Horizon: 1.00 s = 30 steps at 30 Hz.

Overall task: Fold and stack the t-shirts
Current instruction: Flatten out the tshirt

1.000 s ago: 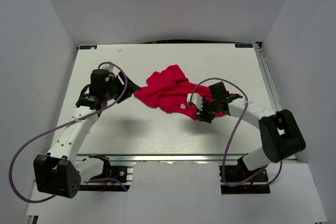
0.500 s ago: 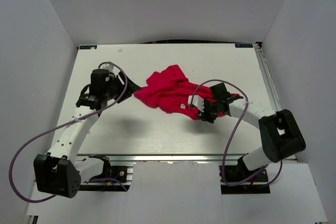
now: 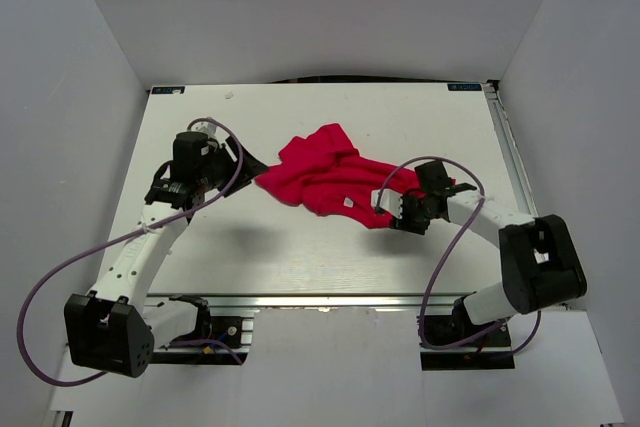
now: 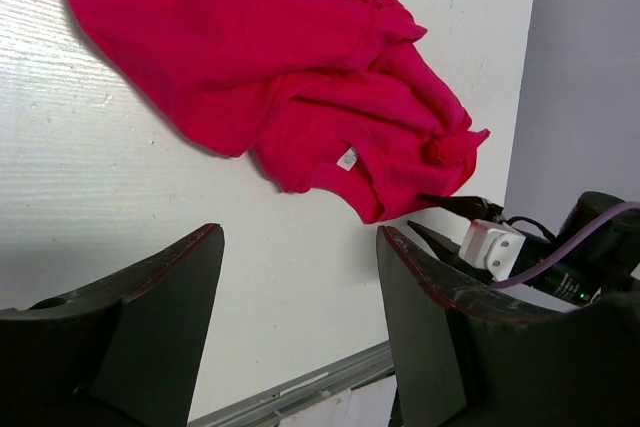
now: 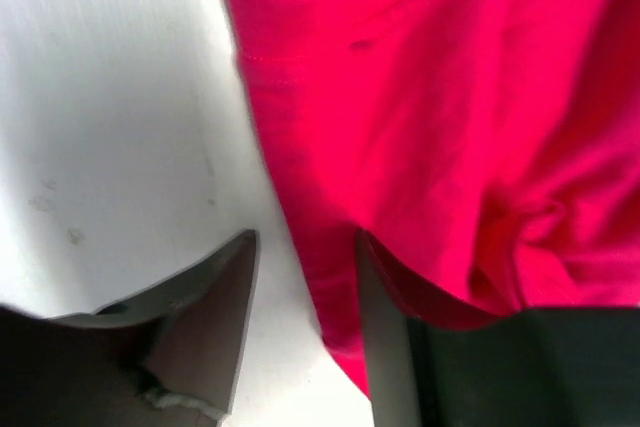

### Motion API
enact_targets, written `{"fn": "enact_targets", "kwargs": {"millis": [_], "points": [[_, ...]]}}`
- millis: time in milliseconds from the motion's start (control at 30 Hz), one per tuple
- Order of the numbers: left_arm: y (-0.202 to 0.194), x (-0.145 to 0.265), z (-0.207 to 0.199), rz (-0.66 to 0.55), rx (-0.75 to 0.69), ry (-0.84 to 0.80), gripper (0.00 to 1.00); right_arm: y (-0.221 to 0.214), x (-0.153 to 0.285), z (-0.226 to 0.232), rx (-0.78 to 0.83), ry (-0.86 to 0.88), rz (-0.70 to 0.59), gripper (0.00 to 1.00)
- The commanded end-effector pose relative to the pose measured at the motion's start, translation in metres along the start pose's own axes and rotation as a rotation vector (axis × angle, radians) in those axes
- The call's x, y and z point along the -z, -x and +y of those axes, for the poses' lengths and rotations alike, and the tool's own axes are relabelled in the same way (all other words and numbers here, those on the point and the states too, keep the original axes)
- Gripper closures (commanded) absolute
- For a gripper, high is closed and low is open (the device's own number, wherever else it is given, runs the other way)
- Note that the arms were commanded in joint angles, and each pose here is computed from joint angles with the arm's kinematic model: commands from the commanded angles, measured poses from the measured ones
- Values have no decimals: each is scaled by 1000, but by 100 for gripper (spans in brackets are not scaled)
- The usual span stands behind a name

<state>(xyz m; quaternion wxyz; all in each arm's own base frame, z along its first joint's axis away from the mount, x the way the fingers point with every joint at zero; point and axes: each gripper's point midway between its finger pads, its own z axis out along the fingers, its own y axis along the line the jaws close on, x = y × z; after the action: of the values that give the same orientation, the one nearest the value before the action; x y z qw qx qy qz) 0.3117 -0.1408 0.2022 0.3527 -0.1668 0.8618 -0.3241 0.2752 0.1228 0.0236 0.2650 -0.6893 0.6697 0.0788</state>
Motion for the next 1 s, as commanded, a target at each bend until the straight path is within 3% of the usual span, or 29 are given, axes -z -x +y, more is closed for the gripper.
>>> {"fn": "enact_targets", "kwargs": {"millis": [0, 600, 767, 967], "points": [[2, 6, -6, -19, -10, -32, 27, -9, -5, -2, 50, 31, 36, 51], [0, 7, -4, -17, 3, -26, 27, -30, 6, -5, 35, 52, 60, 53], [1, 9, -5, -22, 1, -29, 27, -26, 5, -5, 17, 75, 49, 69], [0, 9, -5, -20, 5, -29, 27, -19, 8, -2, 15, 86, 20, 97]]}}
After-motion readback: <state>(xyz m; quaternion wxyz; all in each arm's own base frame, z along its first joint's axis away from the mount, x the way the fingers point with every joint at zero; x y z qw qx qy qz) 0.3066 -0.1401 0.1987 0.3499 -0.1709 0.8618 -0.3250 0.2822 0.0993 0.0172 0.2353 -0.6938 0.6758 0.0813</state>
